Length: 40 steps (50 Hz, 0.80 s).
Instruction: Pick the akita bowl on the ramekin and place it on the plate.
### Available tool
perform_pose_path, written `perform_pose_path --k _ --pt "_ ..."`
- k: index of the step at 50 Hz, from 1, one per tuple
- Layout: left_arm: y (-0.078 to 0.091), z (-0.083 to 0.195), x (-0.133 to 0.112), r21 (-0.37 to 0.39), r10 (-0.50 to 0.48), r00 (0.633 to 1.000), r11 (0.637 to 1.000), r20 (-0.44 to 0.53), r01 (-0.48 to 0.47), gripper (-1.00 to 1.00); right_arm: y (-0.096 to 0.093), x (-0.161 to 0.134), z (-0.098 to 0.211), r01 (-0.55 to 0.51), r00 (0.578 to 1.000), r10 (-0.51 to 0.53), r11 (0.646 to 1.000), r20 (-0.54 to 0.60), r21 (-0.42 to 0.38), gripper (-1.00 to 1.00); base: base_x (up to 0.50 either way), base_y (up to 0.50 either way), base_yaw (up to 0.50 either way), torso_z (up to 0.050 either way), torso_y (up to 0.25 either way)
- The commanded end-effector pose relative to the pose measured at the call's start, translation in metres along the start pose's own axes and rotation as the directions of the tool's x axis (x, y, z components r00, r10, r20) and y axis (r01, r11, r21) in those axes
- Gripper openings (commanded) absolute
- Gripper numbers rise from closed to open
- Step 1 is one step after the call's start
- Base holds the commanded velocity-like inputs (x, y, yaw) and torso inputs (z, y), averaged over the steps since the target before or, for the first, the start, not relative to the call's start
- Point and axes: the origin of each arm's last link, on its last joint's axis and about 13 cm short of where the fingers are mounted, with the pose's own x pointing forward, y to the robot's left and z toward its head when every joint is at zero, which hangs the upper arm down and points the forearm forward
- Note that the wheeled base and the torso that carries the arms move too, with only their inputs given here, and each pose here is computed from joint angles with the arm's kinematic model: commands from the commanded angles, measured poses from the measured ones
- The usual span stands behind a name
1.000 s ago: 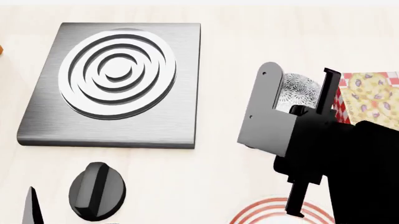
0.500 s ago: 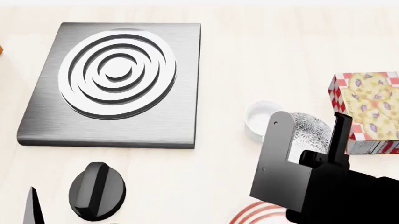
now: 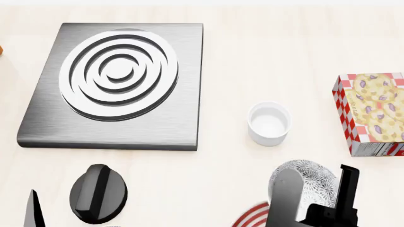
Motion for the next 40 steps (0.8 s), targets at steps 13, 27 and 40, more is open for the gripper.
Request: perform_pose_path --k 13,27,40 --pt "0.000 0.001 0.000 0.000 0.002 1.000 1.000 0.000 -0.002 1.00 0.028 -0.010 -0.011 -0.009 1.000 0.009 1.000 -0.001 0.020 -1.00 0.00 0.00 0.00 0.000 0.001" --pt "0.000 0.000 -0.001 0.001 0.000 1.000 1.000 -0.001 0.000 1.00 0.044 -0.013 -0.016 -0.019 1.000 0.019 0.999 0.002 0.042 -1.00 0.00 0.00 0.00 0.000 0.000" --pt "0.000 0.000 0.000 0.004 0.003 1.000 1.000 -0.005 -0.003 1.00 0.056 -0.008 -0.022 -0.033 0.999 0.033 0.998 0.012 0.060 -1.00 0.00 0.00 0.00 0.000 0.000"
